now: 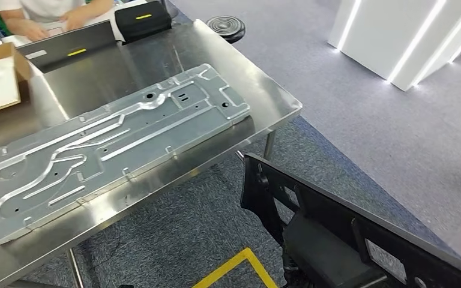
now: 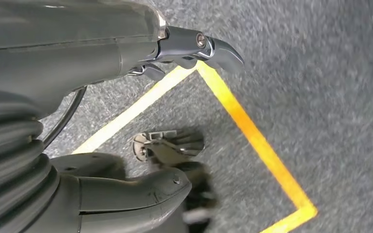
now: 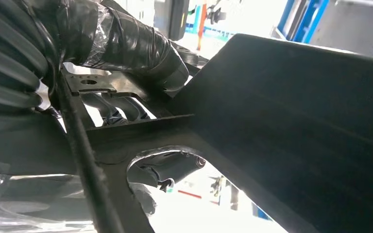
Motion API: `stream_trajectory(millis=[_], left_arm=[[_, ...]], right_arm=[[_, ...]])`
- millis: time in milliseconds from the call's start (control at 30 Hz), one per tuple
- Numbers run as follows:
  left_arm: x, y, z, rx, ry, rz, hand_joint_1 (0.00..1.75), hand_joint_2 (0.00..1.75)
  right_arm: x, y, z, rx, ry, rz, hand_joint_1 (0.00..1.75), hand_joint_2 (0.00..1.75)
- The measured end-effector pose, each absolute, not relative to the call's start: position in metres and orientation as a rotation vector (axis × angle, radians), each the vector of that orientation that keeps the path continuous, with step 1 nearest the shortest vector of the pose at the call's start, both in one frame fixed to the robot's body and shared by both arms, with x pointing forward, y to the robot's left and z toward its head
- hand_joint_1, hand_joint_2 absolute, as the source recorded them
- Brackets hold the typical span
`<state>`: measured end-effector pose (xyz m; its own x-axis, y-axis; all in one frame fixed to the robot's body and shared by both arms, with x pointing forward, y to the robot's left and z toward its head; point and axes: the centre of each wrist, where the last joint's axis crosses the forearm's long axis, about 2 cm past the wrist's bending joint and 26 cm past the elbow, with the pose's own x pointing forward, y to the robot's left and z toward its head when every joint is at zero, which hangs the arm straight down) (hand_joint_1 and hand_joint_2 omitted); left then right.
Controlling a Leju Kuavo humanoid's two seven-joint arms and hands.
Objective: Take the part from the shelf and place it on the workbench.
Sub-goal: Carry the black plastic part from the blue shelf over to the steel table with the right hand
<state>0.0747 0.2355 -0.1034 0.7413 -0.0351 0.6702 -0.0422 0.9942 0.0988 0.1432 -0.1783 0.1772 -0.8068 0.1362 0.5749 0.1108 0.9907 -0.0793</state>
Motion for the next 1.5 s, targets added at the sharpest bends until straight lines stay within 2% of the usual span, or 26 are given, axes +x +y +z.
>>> stream_trajectory(millis=[1500], left_arm=[[0.0730, 0.2349, -0.1036, 0.121, -0.733, 0.007, 0.00, 1.75]], right_arm=[[0.1406, -0.1850, 0.1778, -0.200, -2.505, 0.028, 1.75, 1.75]])
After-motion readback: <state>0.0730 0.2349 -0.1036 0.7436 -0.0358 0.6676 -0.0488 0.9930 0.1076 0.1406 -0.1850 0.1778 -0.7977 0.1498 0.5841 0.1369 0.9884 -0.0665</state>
